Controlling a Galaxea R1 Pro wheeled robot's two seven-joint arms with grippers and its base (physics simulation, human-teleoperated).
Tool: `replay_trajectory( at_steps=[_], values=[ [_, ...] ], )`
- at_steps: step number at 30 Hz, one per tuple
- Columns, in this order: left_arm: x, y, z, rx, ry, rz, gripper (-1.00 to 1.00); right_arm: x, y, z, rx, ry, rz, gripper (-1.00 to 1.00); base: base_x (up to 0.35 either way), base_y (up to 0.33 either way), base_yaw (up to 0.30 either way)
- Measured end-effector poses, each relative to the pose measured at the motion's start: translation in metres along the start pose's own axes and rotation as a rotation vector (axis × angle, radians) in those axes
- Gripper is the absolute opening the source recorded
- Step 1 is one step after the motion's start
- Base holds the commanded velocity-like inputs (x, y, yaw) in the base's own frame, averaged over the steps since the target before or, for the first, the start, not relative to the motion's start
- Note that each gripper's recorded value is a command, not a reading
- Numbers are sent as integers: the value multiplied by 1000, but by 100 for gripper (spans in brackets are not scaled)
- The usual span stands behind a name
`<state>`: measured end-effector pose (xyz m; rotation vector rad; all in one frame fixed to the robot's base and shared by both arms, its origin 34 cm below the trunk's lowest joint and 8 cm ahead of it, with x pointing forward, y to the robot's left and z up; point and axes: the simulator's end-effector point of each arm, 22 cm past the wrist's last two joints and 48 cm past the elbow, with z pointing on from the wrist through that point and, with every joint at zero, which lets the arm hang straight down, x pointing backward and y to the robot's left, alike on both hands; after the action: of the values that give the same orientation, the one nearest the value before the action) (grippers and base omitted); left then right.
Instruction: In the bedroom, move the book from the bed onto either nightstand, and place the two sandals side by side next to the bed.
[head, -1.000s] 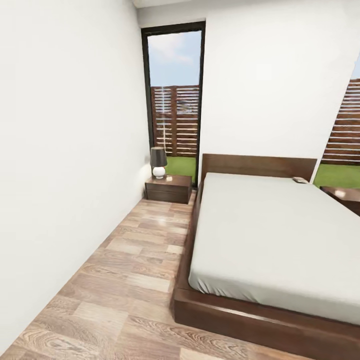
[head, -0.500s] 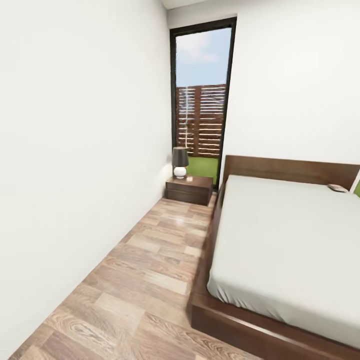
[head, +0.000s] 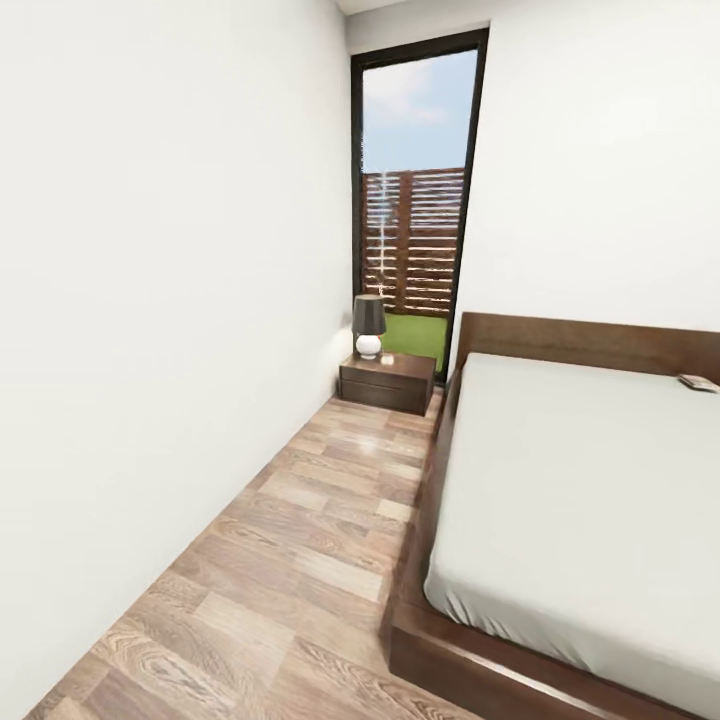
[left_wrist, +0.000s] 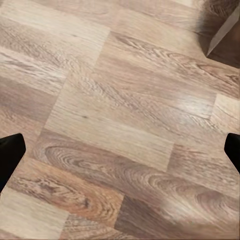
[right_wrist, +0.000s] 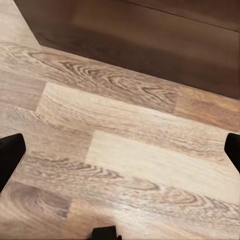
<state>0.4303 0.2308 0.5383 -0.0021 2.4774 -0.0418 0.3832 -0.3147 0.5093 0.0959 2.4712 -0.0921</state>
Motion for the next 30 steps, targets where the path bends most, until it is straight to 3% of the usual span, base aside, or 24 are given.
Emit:
replay_trajectory(
  at_steps=[13, 30],
  values=[
    [0, 0, 0, 0, 0, 0, 100, 0, 0, 0, 0, 0, 0, 100, 248, 81, 25],
    [1, -1, 0, 2, 2, 0, 100, 0, 0, 0, 0, 1, 1, 100, 22, 12, 278]
  ],
)
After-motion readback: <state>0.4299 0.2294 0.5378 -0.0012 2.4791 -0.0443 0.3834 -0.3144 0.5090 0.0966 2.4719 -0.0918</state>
